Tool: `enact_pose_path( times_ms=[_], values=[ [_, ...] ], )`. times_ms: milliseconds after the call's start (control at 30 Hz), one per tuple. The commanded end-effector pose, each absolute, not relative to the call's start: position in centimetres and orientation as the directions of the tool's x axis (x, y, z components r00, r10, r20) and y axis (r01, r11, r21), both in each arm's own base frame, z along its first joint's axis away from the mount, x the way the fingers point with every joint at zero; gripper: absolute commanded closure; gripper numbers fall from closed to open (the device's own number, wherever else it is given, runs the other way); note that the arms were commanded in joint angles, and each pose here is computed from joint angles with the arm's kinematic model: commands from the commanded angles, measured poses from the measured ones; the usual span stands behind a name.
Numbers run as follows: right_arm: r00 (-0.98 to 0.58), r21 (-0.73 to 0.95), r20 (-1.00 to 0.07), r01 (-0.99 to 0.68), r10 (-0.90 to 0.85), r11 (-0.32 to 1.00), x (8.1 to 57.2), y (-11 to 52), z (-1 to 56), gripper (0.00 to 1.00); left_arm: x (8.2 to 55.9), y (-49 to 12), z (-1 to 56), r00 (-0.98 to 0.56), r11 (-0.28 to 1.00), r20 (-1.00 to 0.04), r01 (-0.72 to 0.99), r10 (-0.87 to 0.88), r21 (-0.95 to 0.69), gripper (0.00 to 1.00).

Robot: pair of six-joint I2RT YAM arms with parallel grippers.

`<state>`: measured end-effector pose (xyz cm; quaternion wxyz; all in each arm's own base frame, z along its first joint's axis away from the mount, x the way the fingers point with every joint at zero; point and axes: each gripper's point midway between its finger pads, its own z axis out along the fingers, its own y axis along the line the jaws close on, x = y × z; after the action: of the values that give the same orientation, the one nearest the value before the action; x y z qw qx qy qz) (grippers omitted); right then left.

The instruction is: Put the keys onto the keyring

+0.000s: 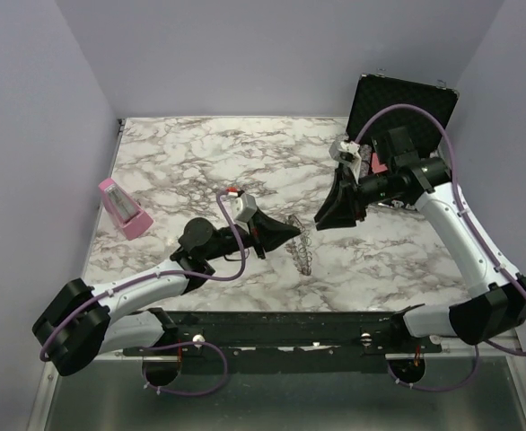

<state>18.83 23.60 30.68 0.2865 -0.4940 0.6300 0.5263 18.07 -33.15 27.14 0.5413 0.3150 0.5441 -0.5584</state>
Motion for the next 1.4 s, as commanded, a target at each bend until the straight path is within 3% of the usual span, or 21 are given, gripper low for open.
enact_pose_path(
  times_ms=[0, 533, 1367],
  values=[
    [-0.398, 0.431, -0.889, -0.894, -0.225, -0.120, 17.4, 24.3, 31.3, 0.60, 17.1, -32.2, 33.0, -0.126, 0.131, -0.876, 0.969, -0.465, -0.209, 1.00],
    [-0.394, 0.420, -0.904, -0.892, -0.168, -0.165, 16.9, 24.5, 32.8, 0.60, 16.4, -32.4, 33.7, -0.171, 0.094, -0.827, 0.961, -0.536, -0.260, 1.00],
    [-0.403, 0.423, -0.898, -0.901, -0.179, -0.096, 17.6, 24.7, 31.6, 0.78, 16.7, -32.5, 34.3, -0.204, 0.104, -0.764, 0.937, -0.612, -0.334, 1.00]
  ],
)
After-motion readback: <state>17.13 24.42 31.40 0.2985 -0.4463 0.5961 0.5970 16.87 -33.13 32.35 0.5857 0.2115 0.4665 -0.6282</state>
